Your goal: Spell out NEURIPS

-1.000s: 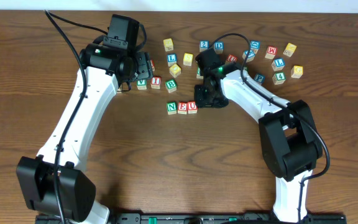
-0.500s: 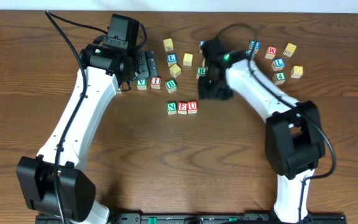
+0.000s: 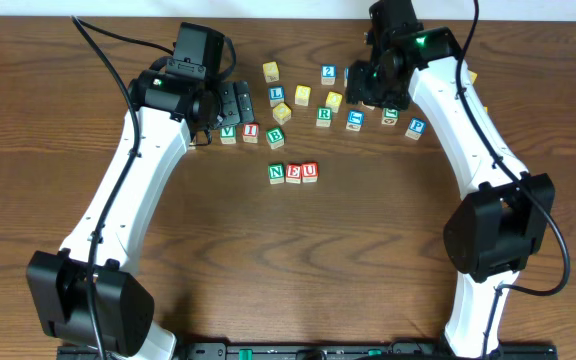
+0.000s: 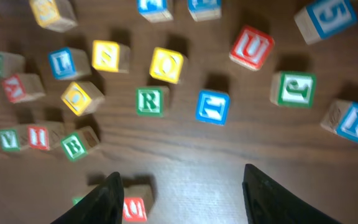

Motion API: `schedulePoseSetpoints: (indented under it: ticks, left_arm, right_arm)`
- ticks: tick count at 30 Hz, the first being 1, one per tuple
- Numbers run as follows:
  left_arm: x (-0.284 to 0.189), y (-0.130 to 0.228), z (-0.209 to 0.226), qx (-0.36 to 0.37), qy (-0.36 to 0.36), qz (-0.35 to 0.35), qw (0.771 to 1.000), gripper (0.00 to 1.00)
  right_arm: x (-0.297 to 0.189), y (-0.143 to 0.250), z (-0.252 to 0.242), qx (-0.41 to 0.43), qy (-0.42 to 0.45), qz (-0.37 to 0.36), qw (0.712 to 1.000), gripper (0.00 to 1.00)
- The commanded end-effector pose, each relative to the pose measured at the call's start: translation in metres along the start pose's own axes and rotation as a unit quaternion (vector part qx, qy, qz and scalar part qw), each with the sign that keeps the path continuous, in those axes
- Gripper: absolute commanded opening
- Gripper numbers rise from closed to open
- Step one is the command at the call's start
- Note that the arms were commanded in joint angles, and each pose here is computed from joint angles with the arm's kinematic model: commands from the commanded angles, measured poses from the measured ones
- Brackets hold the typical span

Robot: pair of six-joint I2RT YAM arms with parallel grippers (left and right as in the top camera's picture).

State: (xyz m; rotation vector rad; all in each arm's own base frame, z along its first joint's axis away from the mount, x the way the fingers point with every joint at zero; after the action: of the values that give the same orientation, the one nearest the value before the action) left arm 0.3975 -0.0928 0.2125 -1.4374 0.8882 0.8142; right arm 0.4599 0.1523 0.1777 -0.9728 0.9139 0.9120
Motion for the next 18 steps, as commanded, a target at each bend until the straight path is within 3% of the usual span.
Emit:
schedulePoseSetpoints:
  ticks: [1, 6, 18]
  left_arm:
    - [0.009, 0.004, 0.004, -0.002, -0.008, 0.011, 1.0, 0.98]
    - [0.009, 0.003, 0.018, -0.018, -0.016, 0.013, 1.0, 0.98]
    - [0.01, -0.001, 0.043, -0.057, -0.031, 0.011, 0.998, 0.98]
  right_arm:
    - [-0.005, -0.006, 0.025, -0.028, -0.013, -0.042, 0.999, 0.56]
    - [0.023, -0.004, 0.043, -0.028, 0.007, -0.067, 0.997, 0.54]
    - [0.099, 0.01, 0.035, 0.0, 0.042, -0.033, 0.999, 0.52]
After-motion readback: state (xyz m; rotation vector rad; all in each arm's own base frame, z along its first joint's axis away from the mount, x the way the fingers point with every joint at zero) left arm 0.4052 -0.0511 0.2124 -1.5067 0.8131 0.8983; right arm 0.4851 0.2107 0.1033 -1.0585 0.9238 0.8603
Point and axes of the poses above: each gripper's point midway between its finger pads, its own x axis out along the fingers, its own z axis along the line the jaws close on, y = z × x, the point moved 3 cm from there along -x, back along the fingers, and after that the axes turned 11 degrees about x, right-handed, at the moved point
